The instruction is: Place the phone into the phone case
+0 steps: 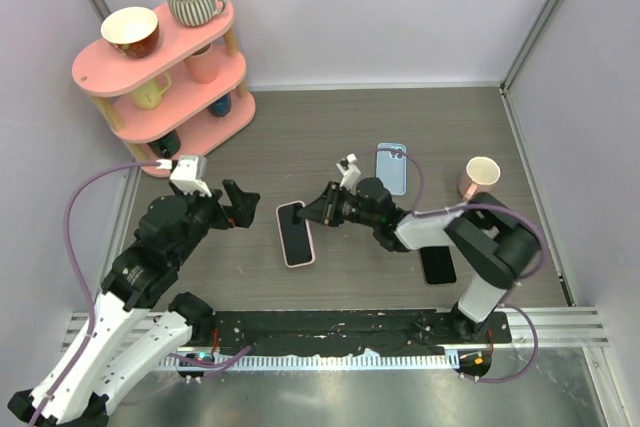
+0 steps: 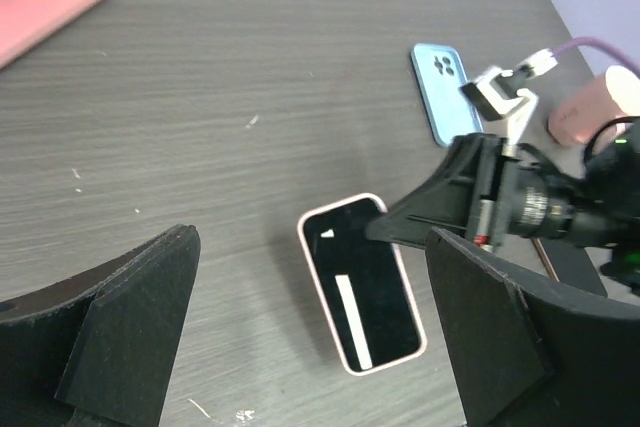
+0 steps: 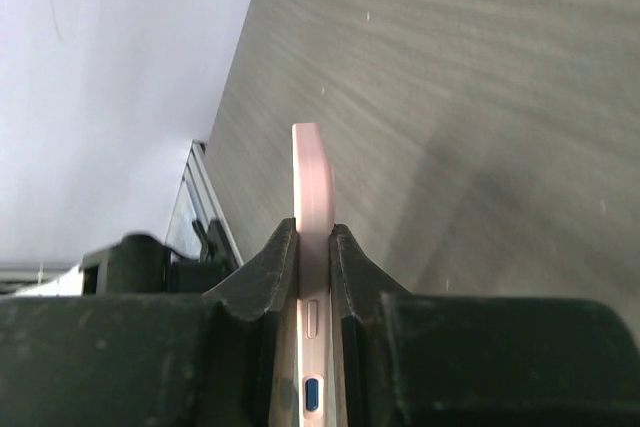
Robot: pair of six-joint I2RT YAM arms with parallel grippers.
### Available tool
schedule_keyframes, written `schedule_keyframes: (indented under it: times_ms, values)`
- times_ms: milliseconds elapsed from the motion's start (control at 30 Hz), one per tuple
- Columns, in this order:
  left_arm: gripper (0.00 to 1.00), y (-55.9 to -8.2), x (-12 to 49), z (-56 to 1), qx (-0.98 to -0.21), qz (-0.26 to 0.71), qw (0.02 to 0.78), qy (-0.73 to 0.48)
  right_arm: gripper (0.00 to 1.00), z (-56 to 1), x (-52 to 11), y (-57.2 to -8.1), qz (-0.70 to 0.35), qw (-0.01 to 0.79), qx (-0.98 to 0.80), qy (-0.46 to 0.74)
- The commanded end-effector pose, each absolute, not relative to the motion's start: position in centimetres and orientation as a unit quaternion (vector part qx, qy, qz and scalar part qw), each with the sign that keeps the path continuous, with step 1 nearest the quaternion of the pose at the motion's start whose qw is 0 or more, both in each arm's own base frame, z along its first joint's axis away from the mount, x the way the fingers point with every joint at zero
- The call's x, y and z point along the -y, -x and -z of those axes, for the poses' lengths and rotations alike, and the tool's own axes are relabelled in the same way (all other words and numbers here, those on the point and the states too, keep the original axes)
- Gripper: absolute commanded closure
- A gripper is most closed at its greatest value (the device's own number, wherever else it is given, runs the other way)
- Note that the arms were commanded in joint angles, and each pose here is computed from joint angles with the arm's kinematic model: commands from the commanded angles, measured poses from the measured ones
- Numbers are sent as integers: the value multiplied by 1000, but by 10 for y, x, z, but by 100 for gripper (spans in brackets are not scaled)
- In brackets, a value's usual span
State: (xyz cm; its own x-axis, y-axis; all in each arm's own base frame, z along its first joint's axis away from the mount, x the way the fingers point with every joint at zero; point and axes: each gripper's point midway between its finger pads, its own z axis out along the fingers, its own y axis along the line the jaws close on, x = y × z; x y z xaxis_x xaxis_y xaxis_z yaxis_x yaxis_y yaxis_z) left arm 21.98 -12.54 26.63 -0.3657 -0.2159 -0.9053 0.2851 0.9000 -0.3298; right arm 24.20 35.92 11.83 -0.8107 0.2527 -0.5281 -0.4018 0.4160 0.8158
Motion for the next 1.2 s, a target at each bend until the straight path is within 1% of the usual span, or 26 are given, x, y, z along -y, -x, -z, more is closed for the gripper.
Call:
schedule_keyframes:
  times_ms: [0, 33, 67, 200, 233, 300, 400, 433, 500, 533, 567, 600, 667, 700, 733, 767, 800, 833, 867, 900, 933, 967, 1000, 1067, 1133, 1167]
  values:
    - [0, -219, 100, -290, -758, 197, 622, 10, 99, -187, -406, -286, -614, 367, -697, 49]
    - [0, -219, 99, -291, -754, 197, 626, 14, 99, -163, -414, -297, -599, 353, -718, 39]
    - [0, -218, 97, -295, -747, 201, 634, 16, 99, -171, -424, -310, -600, 359, -715, 30]
    - [0, -215, 92, -298, -741, 197, 641, 23, 99, -129, -433, -332, -569, 343, -747, -20]
    - [0, -215, 91, -299, -741, 195, 642, 26, 99, -126, -436, -336, -568, 340, -749, -25]
    - [0, -216, 91, -298, -743, 194, 641, 24, 99, -97, -438, -338, -546, 319, -774, -34]
    - [0, -216, 95, -295, -747, 203, 632, 24, 99, -73, -439, -341, -528, 299, -793, -54]
    - [0, -216, 97, -294, -749, 205, 629, 22, 98, -64, -434, -345, -512, 304, -801, -67]
    - [0, -214, 101, -296, -747, 215, 628, 13, 91, -52, -428, -345, -487, 299, -817, -76]
    - [0, -213, 103, -299, -745, 220, 630, 10, 80, -49, -423, -348, -474, 302, -823, -83]
    - [0, -213, 104, -298, -743, 224, 630, 6, 75, -44, -418, -345, -458, 295, -834, -87]
    - [0, -212, 105, -299, -742, 226, 632, 6, 67, -55, -417, -346, -459, 301, -831, -86]
    - [0, -211, 104, -300, -739, 228, 634, 6, 63, -63, -410, -347, -444, 310, -837, -84]
    - [0, -211, 103, -301, -739, 226, 635, 8, 60, -54, -401, -342, -417, 296, -855, -84]
    - [0, -211, 102, -301, -738, 225, 636, 8, 59, -74, -399, -345, -418, 305, -852, -79]
    - [0, -211, 102, -302, -738, 225, 637, 9, 57, -76, -393, -347, -398, 311, -860, -64]
    - [0, -210, 101, -301, -738, 224, 637, 8, 55, -63, -377, -339, -353, 292, -887, -59]
    - [0, -210, 102, -301, -738, 225, 636, 9, 54, -79, -368, -345, -339, 305, -888, -56]
    - [0, -210, 102, -301, -738, 226, 636, 10, 52, -81, -355, -343, -311, 313, -897, -33]
    - [0, -210, 103, -301, -738, 228, 635, 9, 51, -69, -327, -340, -245, 310, -918, -38]
    - [0, -209, 103, -301, -737, 231, 636, 7, 50, -70, -312, -337, -213, 311, -926, -36]
    - [0, -209, 103, -301, -737, 230, 636, 8, 50, -83, -294, -339, -184, 323, -927, -39]
    - [0, -208, 103, -302, -736, 231, 637, 8, 48, -74, -257, -327, -97, 312, -945, -35]
    - [0, -208, 101, -303, -735, 228, 639, 10, 46, -93, -224, -323, -36, 331, -942, -37]
    - [0, -207, 101, -305, -730, 232, 643, 10, 34, -93, -183, -313, 39, 323, -945, -29]
    - [0, -206, 103, -305, -730, 237, 642, 7, 29, -95, -170, -311, 57, 316, -946, -27]
